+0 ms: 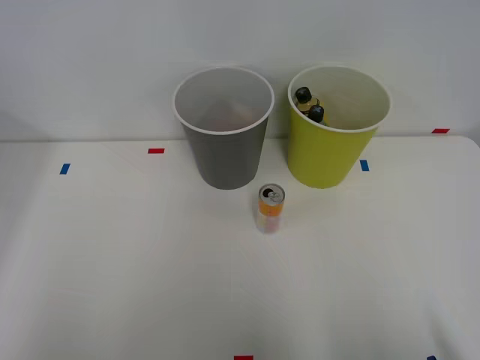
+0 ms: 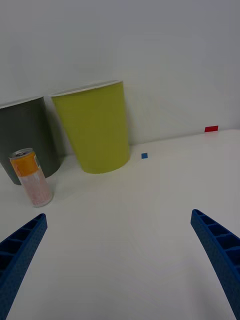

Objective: Put cans in the gray bin, plastic bottles in the light green bin

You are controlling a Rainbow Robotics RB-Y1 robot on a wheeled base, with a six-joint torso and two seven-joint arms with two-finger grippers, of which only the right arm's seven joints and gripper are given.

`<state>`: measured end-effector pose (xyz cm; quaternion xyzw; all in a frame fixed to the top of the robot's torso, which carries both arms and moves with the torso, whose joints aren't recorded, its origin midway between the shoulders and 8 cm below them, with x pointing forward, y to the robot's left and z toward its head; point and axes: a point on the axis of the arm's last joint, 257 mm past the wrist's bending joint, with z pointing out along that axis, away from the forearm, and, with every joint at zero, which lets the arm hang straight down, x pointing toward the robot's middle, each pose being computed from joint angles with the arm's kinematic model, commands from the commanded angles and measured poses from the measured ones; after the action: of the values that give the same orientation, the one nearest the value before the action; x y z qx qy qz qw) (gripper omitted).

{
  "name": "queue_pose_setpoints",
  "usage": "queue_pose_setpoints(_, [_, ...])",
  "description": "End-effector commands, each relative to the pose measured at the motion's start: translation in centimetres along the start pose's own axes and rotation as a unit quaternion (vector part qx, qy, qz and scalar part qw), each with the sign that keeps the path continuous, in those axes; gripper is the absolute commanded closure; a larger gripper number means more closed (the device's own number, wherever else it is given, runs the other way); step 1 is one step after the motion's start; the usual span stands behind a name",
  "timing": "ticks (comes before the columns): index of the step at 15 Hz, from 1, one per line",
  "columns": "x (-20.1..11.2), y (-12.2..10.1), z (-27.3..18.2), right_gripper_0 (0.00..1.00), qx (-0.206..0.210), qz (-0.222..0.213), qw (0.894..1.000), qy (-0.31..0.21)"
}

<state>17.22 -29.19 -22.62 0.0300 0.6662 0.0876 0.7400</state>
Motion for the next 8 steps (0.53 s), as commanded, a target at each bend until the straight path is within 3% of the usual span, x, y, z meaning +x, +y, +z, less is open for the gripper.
queue_pose_setpoints(1, [0.01,0.03,0.05,0.00,0.001,-0.001,1.000,-0.001])
queue_pose_setpoints(8, [0.38,0.31,-0.06,0.00,-0.007,-0.019,1.000,0.007])
